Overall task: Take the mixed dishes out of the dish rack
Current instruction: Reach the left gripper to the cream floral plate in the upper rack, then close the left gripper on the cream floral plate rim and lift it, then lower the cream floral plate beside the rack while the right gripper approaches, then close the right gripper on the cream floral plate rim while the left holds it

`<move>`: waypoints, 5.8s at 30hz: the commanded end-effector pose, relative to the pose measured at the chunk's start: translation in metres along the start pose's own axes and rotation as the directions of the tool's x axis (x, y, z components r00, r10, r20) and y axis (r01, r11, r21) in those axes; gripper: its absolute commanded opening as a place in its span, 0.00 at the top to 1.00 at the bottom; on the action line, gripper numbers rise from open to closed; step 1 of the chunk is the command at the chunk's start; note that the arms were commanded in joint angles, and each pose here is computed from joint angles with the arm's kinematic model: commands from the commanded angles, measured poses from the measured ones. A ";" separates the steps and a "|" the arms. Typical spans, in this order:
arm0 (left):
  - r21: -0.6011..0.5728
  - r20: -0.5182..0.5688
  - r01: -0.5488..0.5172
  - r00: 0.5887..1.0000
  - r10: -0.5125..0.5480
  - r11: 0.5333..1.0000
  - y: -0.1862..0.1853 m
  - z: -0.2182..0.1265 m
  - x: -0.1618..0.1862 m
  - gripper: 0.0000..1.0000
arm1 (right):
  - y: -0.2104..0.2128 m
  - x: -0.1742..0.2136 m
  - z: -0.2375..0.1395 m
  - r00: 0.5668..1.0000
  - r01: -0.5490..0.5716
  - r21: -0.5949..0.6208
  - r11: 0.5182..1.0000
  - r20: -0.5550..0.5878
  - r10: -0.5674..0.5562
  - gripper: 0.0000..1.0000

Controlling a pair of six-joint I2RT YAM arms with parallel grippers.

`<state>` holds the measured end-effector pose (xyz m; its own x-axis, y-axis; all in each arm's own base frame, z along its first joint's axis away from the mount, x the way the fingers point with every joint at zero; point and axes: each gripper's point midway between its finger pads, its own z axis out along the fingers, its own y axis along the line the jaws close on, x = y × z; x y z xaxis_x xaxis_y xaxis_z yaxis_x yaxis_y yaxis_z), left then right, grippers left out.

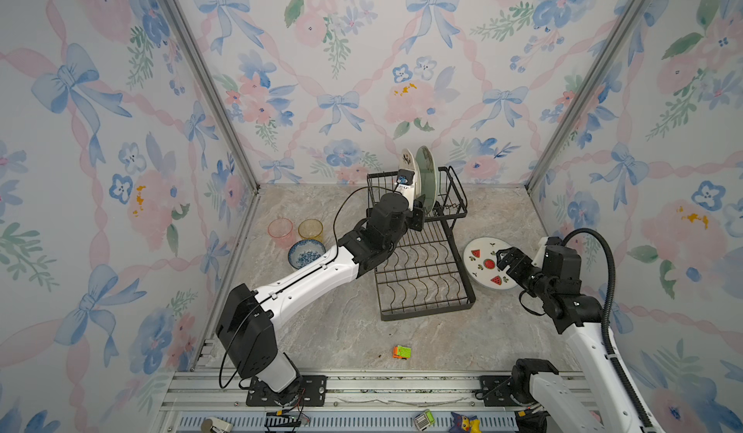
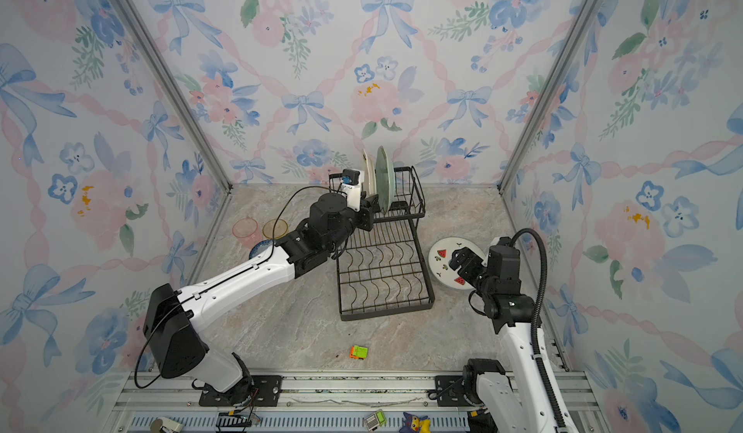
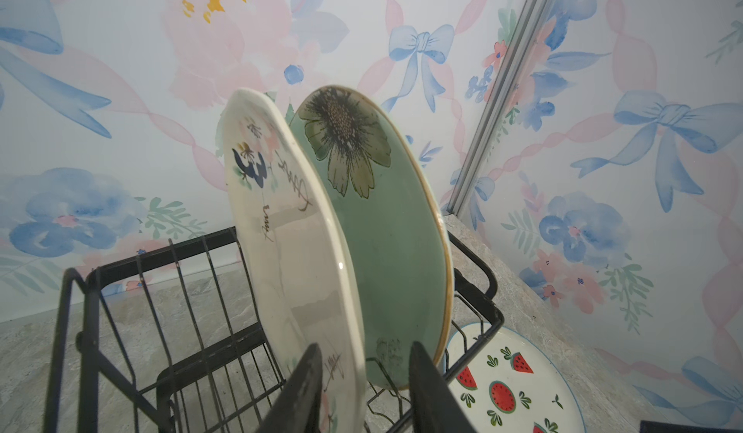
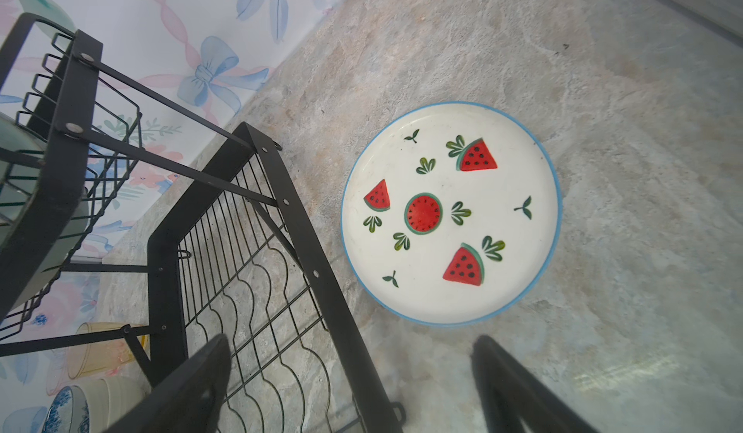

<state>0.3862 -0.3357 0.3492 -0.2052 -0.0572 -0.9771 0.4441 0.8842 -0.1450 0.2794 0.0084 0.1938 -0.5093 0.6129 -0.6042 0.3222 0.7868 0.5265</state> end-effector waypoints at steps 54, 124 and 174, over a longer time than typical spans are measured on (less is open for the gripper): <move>-0.187 0.049 -0.113 0.991 0.124 0.976 0.060 0.026 -0.041 1.00 | -0.010 0.015 -0.003 0.996 -0.041 0.011 0.999 -0.078 0.042 0.05; -0.009 0.407 -0.250 0.884 0.232 0.968 0.006 -0.184 -0.096 1.00 | 0.091 0.002 -0.041 0.992 0.091 -0.275 0.957 -0.055 -0.110 0.05; 0.259 0.057 -0.451 0.890 0.453 0.854 -0.045 -0.176 0.086 1.00 | 0.214 0.090 -0.041 0.881 -0.115 -0.378 0.919 -0.467 -0.082 0.02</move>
<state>0.1835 -0.2894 0.2309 -0.0439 0.4759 -0.8784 0.7622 0.5844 0.2786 0.2762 0.2228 0.2792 -0.8241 0.4578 -0.3335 0.0282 0.6213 0.7831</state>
